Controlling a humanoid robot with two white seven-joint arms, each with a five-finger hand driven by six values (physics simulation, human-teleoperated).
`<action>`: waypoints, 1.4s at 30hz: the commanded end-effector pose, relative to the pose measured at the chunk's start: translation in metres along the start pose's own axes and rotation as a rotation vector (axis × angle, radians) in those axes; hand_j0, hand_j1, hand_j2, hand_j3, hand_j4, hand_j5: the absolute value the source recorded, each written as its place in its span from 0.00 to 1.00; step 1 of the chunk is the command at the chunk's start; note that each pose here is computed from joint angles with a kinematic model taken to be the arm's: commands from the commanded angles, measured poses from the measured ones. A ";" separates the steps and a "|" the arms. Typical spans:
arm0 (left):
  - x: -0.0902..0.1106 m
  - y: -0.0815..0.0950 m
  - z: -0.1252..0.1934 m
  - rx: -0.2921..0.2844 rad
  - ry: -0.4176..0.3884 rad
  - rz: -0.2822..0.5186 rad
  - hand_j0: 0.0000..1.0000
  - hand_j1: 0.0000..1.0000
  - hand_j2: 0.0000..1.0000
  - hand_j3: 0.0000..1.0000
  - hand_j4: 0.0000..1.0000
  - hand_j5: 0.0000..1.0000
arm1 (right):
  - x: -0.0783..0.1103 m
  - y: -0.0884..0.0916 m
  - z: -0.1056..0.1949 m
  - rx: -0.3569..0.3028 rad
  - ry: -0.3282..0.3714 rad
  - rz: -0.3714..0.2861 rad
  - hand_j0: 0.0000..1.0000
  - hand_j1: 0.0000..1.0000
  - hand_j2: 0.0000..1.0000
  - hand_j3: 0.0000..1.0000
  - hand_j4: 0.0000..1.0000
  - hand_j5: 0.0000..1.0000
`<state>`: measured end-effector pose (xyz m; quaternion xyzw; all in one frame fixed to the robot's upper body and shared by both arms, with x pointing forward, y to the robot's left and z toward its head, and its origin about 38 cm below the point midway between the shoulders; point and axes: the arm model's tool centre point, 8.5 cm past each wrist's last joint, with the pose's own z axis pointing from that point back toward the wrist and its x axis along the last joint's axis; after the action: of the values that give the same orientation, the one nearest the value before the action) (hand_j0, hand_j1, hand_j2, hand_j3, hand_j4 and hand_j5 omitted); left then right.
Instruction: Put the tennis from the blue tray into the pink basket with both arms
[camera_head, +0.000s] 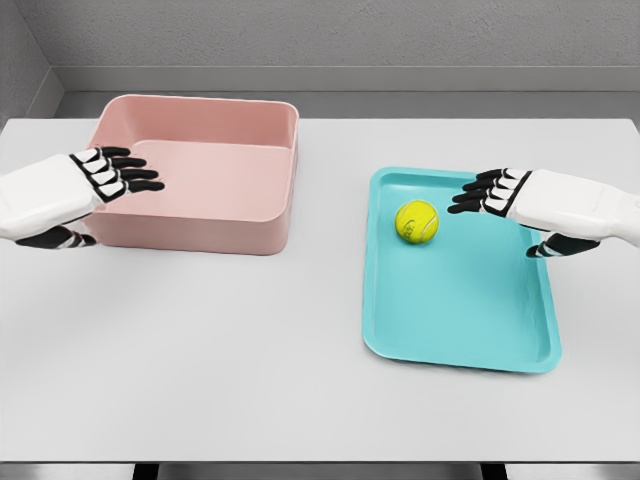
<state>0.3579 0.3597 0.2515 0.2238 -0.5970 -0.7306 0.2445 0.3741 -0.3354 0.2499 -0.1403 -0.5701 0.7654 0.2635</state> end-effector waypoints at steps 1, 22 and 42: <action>0.001 0.001 0.004 -0.017 -0.002 -0.004 1.00 1.00 1.00 1.00 1.00 1.00 | -0.001 -0.001 0.002 -0.001 0.004 -0.002 1.00 1.00 1.00 1.00 1.00 1.00; 0.009 -0.034 0.034 -0.256 -0.008 0.025 1.00 1.00 1.00 1.00 1.00 1.00 | -0.022 0.000 -0.094 0.080 -0.025 0.011 1.00 1.00 1.00 1.00 1.00 1.00; 0.014 -0.040 0.031 -0.257 -0.021 0.039 1.00 1.00 1.00 1.00 1.00 1.00 | -0.036 0.029 -0.129 0.158 0.002 -0.047 0.89 0.89 0.89 0.89 0.89 0.89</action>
<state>0.3245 0.3813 0.2179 0.1724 -0.5037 -0.7997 0.2776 0.4621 -0.2589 0.1820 -0.1087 -0.5109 0.8026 0.2882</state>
